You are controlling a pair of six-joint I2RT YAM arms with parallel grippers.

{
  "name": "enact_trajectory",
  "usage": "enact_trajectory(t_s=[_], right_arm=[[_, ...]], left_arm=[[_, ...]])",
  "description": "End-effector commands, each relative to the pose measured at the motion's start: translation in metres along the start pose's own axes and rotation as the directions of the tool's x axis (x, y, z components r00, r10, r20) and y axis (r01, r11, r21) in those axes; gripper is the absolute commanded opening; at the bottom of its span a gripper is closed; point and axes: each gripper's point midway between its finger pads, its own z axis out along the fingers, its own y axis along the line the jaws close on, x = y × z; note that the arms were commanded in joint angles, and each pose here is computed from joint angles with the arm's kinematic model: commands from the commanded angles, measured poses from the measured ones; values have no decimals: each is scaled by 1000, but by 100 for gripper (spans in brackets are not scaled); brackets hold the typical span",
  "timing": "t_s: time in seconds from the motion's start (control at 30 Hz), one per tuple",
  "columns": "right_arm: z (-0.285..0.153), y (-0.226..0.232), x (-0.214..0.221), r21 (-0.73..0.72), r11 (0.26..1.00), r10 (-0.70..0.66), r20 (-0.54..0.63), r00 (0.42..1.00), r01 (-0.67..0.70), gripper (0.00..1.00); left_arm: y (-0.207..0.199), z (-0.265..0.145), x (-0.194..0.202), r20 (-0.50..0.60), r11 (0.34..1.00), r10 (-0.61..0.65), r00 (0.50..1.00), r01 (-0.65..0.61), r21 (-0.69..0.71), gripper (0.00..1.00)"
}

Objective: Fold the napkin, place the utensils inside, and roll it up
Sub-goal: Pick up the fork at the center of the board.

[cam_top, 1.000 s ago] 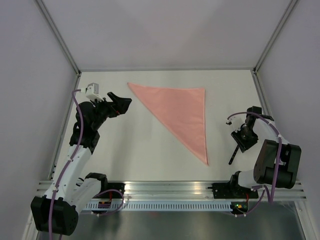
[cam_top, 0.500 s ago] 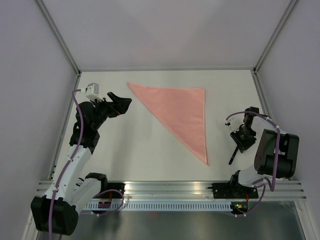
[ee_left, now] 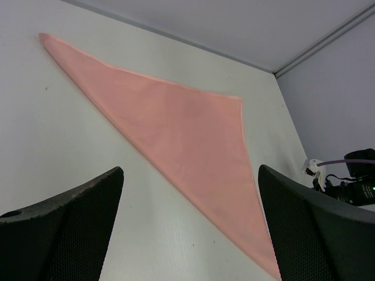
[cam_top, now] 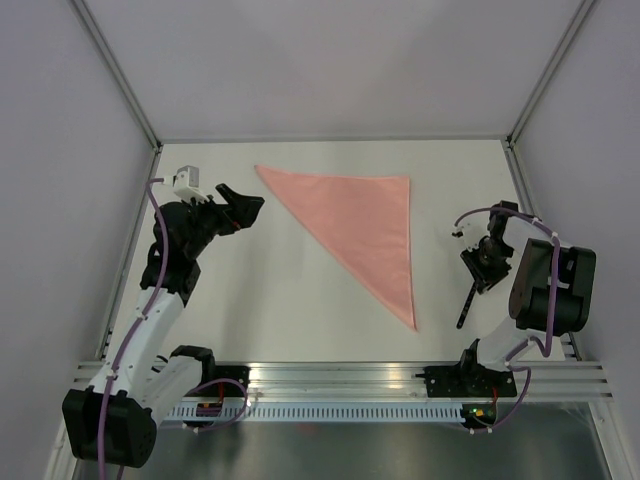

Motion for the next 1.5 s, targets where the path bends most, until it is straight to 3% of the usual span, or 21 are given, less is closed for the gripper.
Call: enact_trajectory(t_s=[0.0, 0.3, 1.07, 1.2, 1.3, 1.47], right_arm=[[3, -9, -14, 2, 999, 50, 20, 999, -50, 34], [8, -9, -38, -33, 996, 81, 53, 995, -79, 33], [10, 24, -113, -47, 999, 2, 144, 990, 5, 33], [-8, 21, -112, 0, 1000, 9, 170, 985, -9, 33], [-27, 21, -107, 34, 999, 15, 208, 978, -22, 40], [-32, 34, -84, 11, 1000, 1, 176, 984, -3, 44]], left_arm=[[-7, 1, -16, 47, 999, 25, 999, -26, 21, 100], [-5, 4, -14, 38, 1000, 26, 999, -26, 15, 100], [-7, 4, -18, 37, 1000, 27, 999, -27, 14, 100], [-6, 6, -17, 28, 1000, 24, 999, -24, 9, 100], [-6, 8, -18, 23, 1000, 23, 999, -24, 11, 100], [-9, 10, -18, 14, 1000, 19, 1000, -19, 22, 100]])
